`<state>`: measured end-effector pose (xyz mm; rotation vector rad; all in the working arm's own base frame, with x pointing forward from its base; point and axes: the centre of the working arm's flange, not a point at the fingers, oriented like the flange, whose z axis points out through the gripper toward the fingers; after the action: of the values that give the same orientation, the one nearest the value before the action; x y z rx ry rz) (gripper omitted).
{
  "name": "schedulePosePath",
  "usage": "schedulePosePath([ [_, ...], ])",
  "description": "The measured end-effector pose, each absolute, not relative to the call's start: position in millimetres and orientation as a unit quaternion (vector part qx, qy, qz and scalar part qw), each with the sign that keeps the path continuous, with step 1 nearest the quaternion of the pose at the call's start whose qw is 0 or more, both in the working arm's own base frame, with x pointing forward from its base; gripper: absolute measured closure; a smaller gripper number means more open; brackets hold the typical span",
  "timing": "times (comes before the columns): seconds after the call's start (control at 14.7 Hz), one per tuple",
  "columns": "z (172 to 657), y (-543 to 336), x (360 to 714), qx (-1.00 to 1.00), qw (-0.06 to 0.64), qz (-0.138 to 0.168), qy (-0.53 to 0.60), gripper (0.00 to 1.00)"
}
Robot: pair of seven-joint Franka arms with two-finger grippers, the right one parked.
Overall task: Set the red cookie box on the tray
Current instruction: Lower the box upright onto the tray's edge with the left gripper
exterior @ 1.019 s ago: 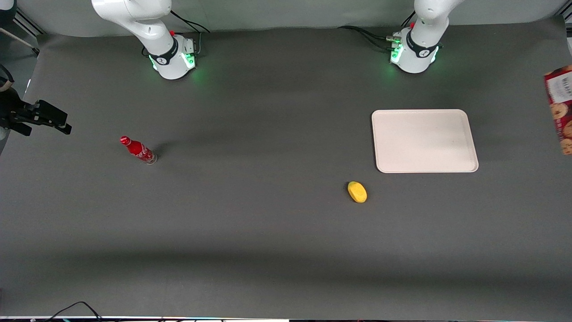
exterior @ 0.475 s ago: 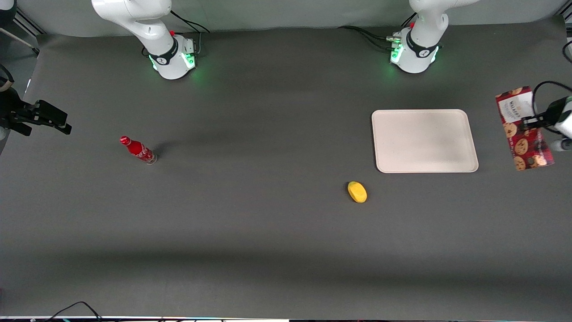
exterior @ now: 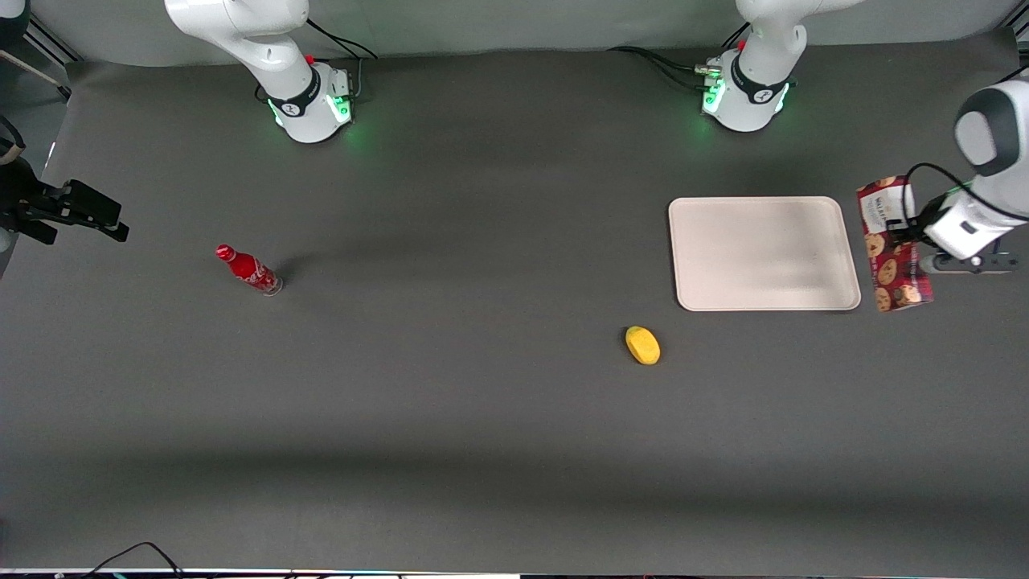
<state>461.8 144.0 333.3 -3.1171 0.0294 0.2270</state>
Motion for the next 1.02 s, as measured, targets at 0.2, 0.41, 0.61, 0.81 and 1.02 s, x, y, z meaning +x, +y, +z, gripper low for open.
schedulePosePath([
  [0.2, 307.5, 141.5, 446.3, -0.998, 0.007, 0.061, 0.009, 0.94],
  [0.41, 292.0, 142.3, 431.3, -0.999, 0.006, 0.053, 0.007, 0.94],
  [0.61, 277.1, 138.1, 420.6, -0.999, 0.010, 0.029, 0.008, 0.94],
  [0.81, 264.6, 132.2, 411.5, -1.000, 0.010, 0.022, 0.012, 0.94],
  [1.02, 261.5, 128.2, 410.2, -1.000, 0.010, 0.025, 0.016, 0.94],
])
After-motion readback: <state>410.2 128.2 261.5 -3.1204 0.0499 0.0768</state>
